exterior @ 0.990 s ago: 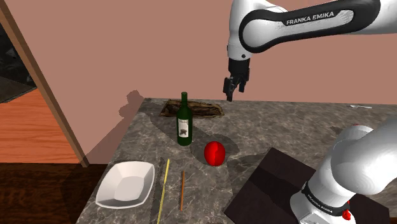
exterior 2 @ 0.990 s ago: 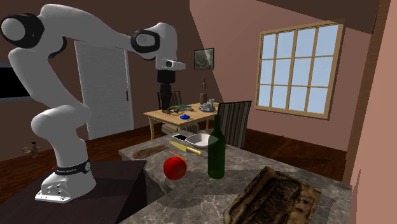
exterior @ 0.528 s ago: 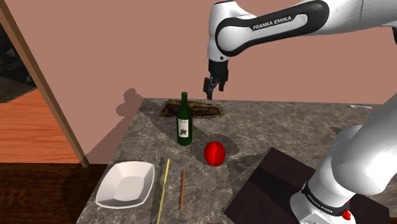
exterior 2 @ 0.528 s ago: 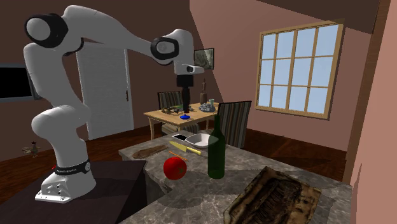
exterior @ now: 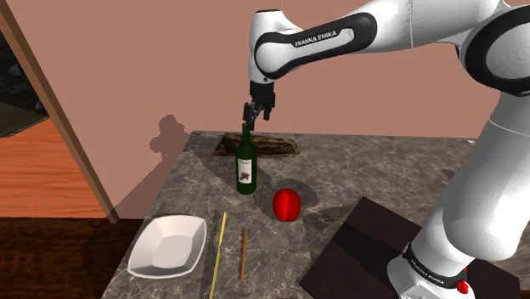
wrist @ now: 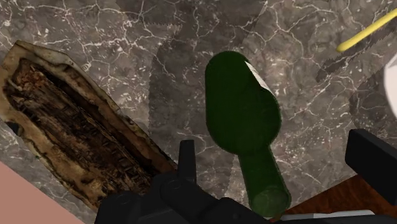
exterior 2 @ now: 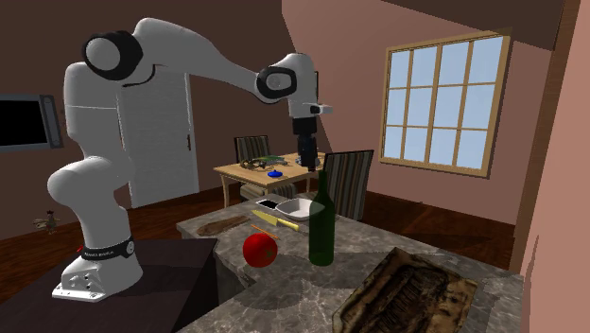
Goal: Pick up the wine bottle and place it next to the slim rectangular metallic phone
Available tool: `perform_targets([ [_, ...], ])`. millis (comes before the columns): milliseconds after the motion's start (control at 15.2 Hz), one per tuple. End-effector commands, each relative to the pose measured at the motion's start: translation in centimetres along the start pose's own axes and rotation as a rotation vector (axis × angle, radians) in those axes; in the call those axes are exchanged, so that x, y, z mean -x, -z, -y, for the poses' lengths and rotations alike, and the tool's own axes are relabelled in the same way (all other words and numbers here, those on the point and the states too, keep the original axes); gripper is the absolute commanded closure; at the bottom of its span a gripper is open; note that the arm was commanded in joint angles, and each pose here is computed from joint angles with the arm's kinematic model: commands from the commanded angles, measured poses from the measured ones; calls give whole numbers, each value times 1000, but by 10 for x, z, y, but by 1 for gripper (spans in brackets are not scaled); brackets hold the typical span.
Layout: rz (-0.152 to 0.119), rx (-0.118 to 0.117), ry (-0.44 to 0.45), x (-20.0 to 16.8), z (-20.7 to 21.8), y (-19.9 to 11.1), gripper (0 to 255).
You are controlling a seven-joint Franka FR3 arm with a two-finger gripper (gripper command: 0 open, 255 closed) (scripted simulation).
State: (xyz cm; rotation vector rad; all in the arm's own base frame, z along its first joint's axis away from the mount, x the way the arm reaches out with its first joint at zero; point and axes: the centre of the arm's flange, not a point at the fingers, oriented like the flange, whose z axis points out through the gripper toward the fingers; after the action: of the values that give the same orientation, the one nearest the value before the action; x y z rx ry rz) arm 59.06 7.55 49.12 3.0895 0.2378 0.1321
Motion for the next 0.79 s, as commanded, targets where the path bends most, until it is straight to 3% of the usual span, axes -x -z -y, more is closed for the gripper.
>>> perform_targets([
  [0,-17,-8,20,-22,3,-6,0],
  [726,-26,-12,30,-35,6,-48,0],
])
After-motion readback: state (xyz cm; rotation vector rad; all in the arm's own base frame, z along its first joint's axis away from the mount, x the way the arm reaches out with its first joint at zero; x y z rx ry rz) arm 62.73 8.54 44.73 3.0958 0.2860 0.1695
